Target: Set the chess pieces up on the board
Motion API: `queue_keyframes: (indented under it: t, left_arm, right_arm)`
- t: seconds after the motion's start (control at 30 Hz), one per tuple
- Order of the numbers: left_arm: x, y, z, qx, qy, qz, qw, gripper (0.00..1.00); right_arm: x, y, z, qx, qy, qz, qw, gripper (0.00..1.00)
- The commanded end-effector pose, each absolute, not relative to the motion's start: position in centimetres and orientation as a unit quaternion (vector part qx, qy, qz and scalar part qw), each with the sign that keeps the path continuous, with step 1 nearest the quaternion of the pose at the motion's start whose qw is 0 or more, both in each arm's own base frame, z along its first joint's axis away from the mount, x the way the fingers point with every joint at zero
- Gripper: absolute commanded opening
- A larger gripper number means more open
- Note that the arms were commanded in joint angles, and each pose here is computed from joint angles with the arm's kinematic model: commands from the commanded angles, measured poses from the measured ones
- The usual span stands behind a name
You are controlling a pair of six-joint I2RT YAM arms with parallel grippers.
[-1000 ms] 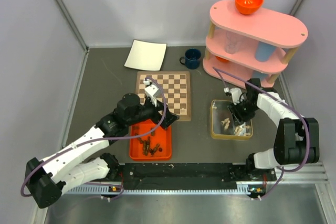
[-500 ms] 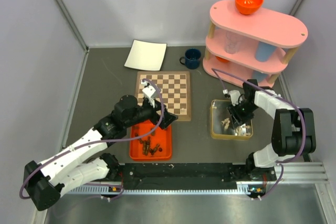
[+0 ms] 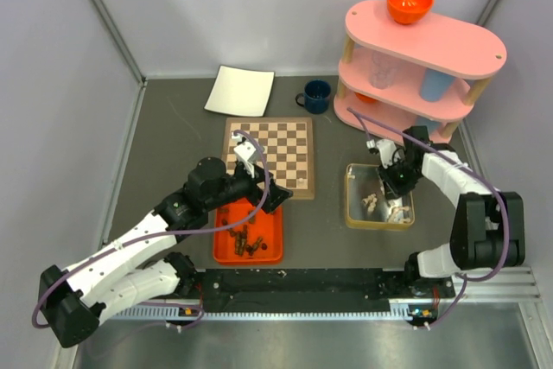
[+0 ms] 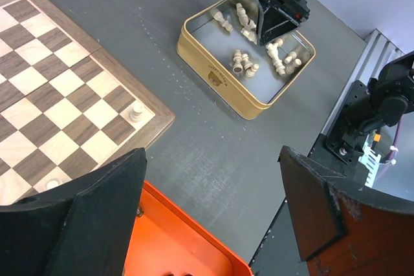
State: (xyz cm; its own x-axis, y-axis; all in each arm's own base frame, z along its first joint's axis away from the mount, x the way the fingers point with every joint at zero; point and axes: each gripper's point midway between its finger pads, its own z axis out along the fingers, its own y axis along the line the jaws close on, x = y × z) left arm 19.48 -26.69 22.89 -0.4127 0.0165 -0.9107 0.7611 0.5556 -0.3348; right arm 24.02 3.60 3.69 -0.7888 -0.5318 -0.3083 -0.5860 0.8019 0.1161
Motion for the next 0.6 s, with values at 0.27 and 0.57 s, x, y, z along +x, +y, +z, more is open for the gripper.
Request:
queue_keyframes:
  t: [0.27, 0.57]
  left_arm:
    - [18.3, -30.3, 27.5, 0.224, 0.680, -0.526, 0.458, 0.91]
    - [20.9, -36.8, 27.7, 0.106, 0.696, -0.641, 0.306, 0.90]
  right_arm:
    - [25.4, 7.9, 9.8, -0.414, 0.844, 0.174, 0.292, 0.16]
    - [23.8, 10.4, 12.7, -0.485, 0.763, 0.209, 0.373, 0.16]
